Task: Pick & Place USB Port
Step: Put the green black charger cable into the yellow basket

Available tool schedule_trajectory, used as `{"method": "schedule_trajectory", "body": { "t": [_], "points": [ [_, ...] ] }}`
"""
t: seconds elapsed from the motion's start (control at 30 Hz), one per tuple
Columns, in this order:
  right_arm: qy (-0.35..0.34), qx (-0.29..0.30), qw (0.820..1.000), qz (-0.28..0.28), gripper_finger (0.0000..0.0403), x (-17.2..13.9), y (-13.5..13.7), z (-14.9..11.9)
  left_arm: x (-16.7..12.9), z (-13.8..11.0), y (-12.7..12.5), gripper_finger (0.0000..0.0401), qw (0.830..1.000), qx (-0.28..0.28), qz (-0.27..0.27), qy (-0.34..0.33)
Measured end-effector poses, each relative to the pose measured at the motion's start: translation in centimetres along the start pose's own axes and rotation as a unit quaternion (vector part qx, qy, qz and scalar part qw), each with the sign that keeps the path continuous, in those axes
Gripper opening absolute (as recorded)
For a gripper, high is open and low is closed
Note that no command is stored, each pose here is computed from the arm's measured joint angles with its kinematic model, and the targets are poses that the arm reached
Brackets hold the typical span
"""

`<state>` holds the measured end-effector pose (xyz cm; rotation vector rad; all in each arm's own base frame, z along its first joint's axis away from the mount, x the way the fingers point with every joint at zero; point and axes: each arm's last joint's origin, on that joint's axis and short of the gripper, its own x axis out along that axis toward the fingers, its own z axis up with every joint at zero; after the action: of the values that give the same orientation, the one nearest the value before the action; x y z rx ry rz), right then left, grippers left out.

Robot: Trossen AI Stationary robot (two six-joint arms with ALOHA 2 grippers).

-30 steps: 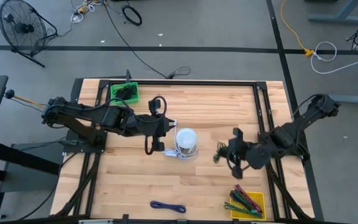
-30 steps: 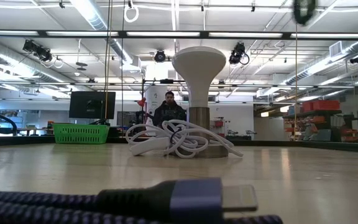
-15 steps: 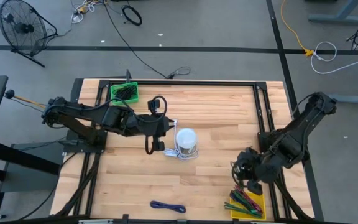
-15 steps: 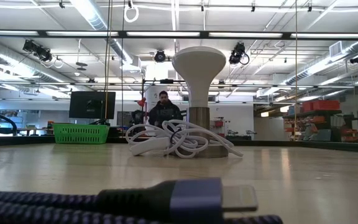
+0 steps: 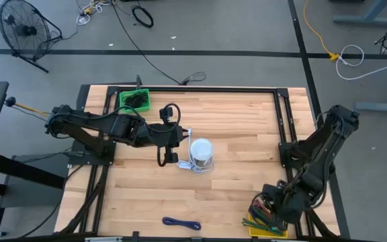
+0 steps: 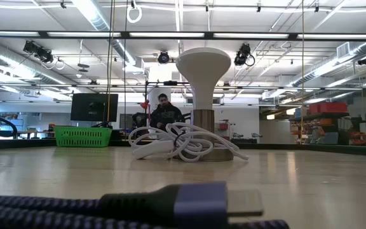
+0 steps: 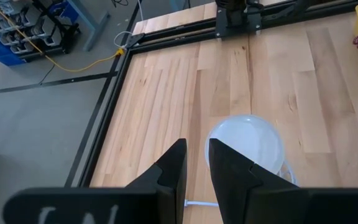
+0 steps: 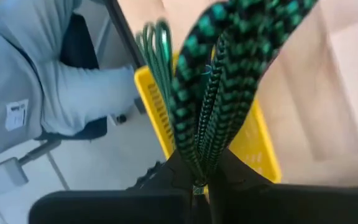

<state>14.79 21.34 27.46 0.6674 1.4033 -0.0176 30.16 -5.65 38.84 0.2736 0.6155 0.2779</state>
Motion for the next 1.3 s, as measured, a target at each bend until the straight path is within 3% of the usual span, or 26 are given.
{"method": "schedule_trajectory", "body": {
  "t": [0.67,1.3],
  "points": [
    [0.048,0.018,0.997,-0.052,0.0012,4.0,0.8,-0.8,0.0,0.0,0.0,0.0073,1.0,-0.007,0.0,0.001],
    [0.053,-0.01,0.996,-0.066,0.0012,6.0,1.2,-0.7,0.0,0.0,0.0,0.0073,1.0,-0.01,0.0,0.002]
  ]
}}
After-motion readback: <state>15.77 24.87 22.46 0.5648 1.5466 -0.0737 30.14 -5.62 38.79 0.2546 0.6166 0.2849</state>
